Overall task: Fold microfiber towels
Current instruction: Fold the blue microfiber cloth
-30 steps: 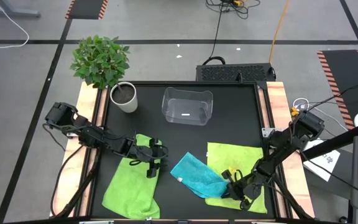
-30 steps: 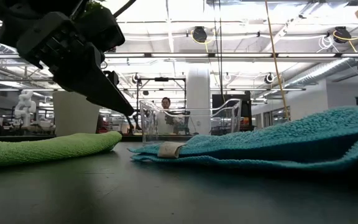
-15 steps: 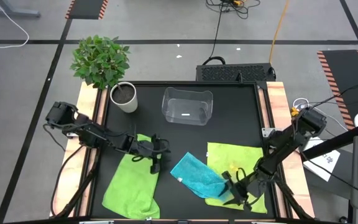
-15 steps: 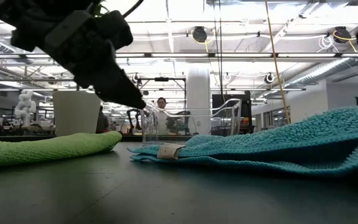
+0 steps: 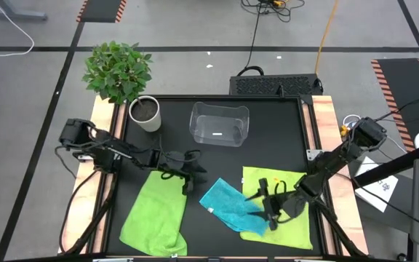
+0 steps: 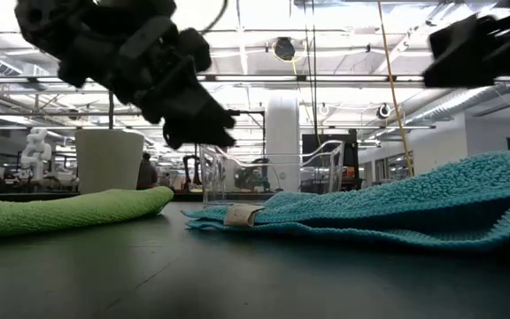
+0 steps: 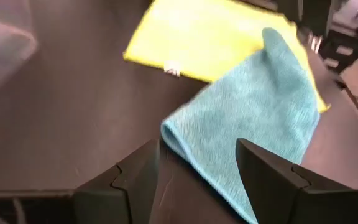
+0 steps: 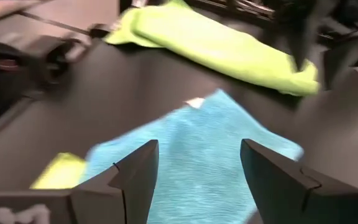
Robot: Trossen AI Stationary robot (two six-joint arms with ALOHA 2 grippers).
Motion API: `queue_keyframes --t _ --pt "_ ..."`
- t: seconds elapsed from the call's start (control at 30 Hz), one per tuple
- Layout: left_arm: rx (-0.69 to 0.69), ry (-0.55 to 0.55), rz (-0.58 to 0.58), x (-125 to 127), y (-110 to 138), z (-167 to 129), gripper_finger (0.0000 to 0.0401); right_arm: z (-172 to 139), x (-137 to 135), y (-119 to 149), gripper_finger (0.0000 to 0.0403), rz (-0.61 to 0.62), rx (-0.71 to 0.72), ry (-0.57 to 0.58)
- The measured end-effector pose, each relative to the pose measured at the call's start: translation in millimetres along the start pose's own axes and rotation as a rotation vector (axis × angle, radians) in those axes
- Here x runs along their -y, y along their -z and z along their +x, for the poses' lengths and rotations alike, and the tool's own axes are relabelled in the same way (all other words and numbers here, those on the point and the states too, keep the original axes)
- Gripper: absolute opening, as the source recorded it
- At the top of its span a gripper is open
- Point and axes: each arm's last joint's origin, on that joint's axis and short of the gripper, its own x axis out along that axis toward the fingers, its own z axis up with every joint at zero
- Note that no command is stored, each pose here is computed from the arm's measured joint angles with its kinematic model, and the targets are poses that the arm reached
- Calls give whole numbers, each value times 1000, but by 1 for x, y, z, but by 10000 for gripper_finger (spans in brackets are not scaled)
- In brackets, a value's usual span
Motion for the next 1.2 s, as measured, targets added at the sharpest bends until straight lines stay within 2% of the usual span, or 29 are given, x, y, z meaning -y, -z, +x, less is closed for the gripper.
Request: queue_keyframes --t 0.13,0.23,0.47,0.77,1.2 --pt "-70 9 -18 -11 -1 28 214 6 16 2 214 11 -41 57" --pt "-97 34 -18 -17 -7 47 214 10 22 6 213 14 -89 41" --pt "-196 5 -34 -29 -16 69 214 12 31 14 212 38 -156 30" --pt "-212 9 -30 -29 -20 71 214 10 37 30 212 46 -173 44" --pt "-203 94 -16 -24 -7 87 214 10 37 31 212 46 -174 44"
